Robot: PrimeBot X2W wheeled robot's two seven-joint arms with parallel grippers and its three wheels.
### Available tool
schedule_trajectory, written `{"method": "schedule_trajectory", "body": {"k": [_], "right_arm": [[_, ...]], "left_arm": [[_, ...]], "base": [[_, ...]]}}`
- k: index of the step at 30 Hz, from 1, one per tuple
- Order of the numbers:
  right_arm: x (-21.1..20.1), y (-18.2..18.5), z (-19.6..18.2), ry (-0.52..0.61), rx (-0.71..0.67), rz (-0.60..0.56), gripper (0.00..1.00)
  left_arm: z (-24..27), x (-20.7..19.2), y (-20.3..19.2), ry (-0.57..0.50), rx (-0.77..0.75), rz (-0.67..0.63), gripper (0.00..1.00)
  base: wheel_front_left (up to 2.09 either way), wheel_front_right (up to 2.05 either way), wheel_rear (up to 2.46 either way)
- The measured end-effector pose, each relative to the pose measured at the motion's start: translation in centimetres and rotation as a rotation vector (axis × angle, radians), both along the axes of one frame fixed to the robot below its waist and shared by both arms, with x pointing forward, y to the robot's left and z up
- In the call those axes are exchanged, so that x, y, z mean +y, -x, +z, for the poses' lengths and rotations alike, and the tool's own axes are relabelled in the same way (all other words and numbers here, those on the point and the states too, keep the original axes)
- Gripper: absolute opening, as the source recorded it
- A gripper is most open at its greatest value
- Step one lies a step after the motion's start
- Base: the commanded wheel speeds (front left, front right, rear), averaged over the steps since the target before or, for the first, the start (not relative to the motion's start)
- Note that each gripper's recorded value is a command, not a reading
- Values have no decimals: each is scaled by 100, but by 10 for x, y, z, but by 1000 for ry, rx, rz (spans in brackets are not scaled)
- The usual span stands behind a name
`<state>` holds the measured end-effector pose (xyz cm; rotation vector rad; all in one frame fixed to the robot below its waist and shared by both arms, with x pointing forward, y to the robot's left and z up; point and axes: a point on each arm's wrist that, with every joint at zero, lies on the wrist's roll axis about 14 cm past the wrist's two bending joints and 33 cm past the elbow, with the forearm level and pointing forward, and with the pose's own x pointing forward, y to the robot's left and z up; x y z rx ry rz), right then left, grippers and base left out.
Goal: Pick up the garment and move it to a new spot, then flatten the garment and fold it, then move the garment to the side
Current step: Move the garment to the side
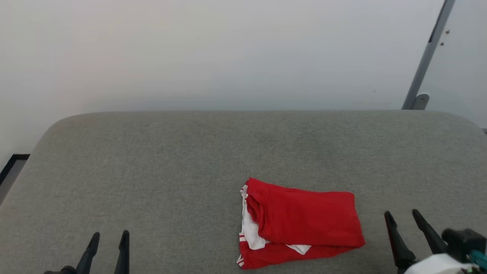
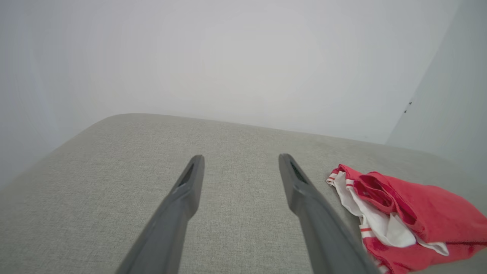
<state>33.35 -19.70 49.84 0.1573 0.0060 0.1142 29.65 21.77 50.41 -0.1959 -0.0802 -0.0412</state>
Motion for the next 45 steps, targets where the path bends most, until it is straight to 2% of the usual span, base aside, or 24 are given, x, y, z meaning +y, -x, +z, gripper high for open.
{"method": "schedule_trajectory", "body": {"k": [8, 15, 22, 30, 43, 44, 45], "right_arm": [[23, -31, -12, -39, 189, 114, 100], [30, -51, -35, 18, 439, 200, 100], [39, -56, -61, 103, 683, 281, 100], [45, -59, -87, 144, 898, 324, 100], [70, -63, -126, 122, 1147, 388, 100], [71, -64, -126, 127, 1151, 394, 55], [72, -65, -126, 126, 1152, 398, 0]], "left_arm": [[-5, 15, 7, 5, 20, 47, 100], [-11, 21, 11, 18, 39, 77, 100], [-16, 27, 13, 28, 59, 104, 100], [-22, 36, 15, 38, 81, 141, 100], [-25, 44, 4, 45, 102, 175, 100], [-25, 44, 4, 47, 103, 177, 100], [-25, 44, 3, 48, 103, 177, 100]], "base": [[0, 0, 0], [0, 0, 0], [0, 0, 0], [0, 0, 0], [0, 0, 0], [0, 0, 0], [0, 0, 0]]}}
